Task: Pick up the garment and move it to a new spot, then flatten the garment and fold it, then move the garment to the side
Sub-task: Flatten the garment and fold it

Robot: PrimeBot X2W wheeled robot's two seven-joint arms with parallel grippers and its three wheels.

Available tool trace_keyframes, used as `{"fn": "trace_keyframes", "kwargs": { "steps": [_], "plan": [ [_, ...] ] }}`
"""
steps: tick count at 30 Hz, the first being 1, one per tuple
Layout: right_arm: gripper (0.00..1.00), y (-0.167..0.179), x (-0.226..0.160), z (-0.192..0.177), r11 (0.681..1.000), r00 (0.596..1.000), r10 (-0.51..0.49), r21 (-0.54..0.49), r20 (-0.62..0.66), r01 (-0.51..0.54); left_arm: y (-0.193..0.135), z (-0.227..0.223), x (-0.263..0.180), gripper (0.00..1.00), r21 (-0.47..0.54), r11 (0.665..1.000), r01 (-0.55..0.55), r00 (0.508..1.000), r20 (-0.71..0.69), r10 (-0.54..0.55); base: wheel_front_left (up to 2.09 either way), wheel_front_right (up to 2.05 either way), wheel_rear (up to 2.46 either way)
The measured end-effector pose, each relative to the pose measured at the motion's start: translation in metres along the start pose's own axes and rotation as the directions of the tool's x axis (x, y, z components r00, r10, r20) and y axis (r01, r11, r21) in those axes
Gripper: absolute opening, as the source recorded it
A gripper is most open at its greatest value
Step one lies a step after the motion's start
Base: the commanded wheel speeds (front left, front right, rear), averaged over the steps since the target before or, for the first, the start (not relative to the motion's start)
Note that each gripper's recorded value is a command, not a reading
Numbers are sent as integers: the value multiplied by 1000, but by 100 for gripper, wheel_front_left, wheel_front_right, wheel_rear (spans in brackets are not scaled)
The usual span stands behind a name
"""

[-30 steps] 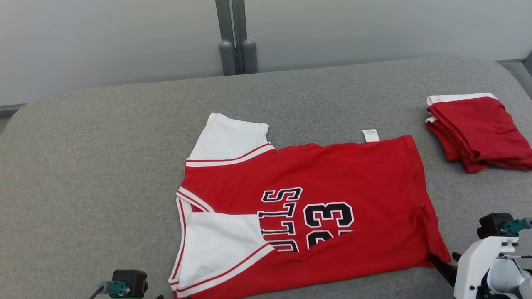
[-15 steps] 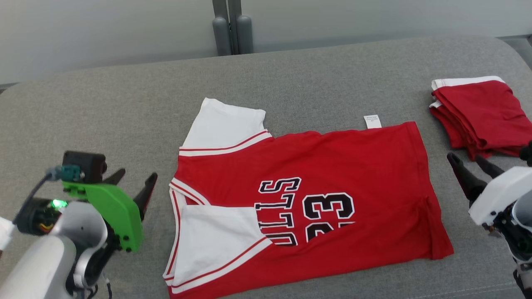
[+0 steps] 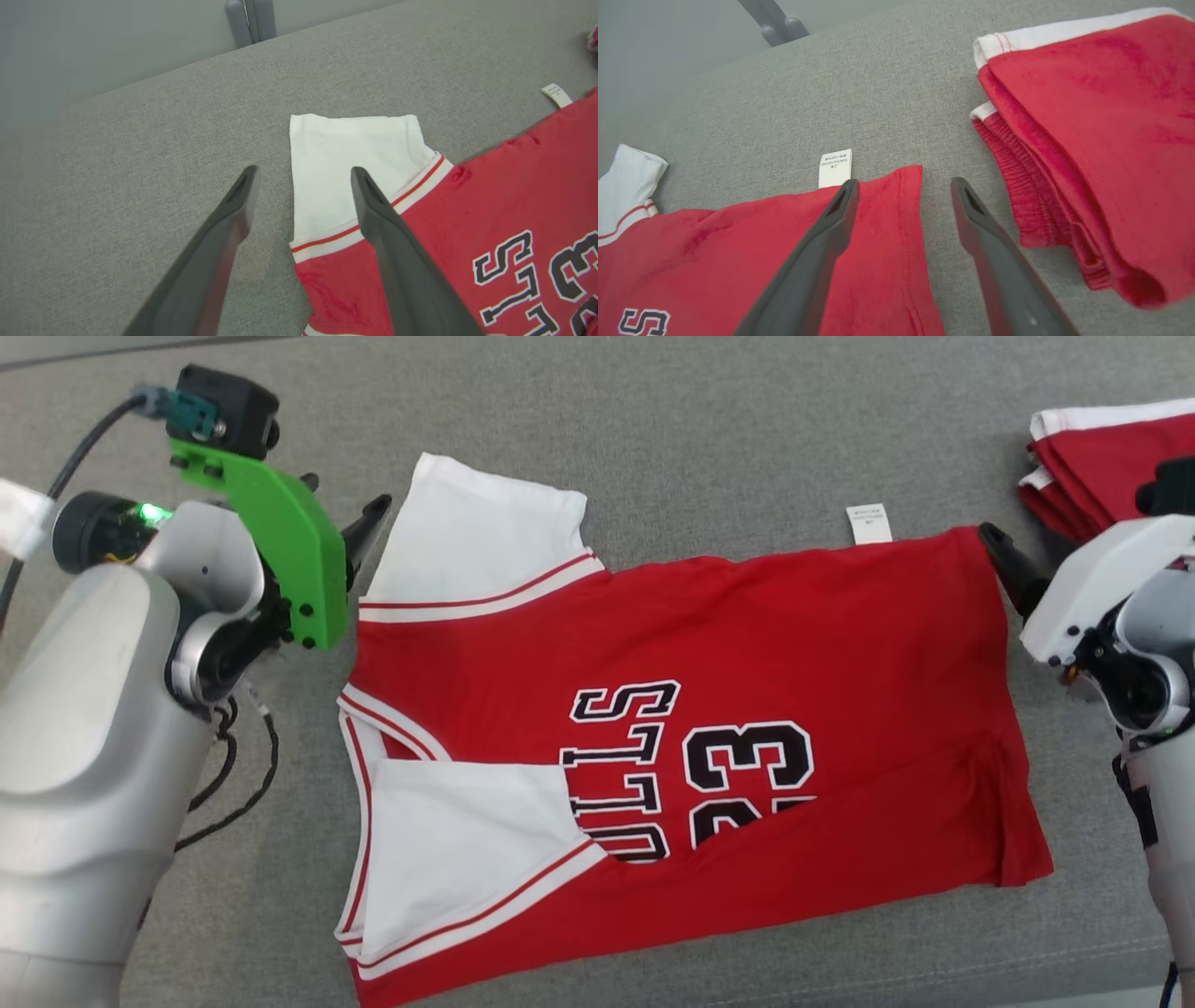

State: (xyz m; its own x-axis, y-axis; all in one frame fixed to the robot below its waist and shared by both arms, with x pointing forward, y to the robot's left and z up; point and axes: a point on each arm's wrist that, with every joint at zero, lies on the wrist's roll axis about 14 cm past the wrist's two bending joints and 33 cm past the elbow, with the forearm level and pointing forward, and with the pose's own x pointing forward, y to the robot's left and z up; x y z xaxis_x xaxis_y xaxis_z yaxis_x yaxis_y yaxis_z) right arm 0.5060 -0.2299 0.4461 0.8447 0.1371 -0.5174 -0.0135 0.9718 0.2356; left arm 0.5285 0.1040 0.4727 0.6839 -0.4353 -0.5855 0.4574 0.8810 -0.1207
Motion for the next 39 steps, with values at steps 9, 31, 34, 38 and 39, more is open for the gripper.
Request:
{"fn": "trace_keyframes", "kwargs": {
  "steps": [9,31,34,38,39],
  "plan": [
    [100,-3,46,-26,1000,987,-3,13,-158,5,21,-25,55,100,-45,999,2,984,-180,-10,0,0,0],
    [47,1,50,-43,999,978,34,-8,-206,-37,16,-43,108,100,-58,997,57,962,-265,-71,0,0,0],
    [45,0,51,-45,999,978,36,-6,-207,-38,16,-42,113,100,-45,997,59,962,-264,-69,0,0,0],
    [17,1,51,-47,999,977,40,-8,-209,-43,16,-43,117,66,-53,997,62,961,-266,-74,0,0,0],
    [12,1,51,-46,999,978,42,-11,-204,-45,14,-42,118,29,-54,996,67,962,-262,-79,0,0,0]
  ]
}}
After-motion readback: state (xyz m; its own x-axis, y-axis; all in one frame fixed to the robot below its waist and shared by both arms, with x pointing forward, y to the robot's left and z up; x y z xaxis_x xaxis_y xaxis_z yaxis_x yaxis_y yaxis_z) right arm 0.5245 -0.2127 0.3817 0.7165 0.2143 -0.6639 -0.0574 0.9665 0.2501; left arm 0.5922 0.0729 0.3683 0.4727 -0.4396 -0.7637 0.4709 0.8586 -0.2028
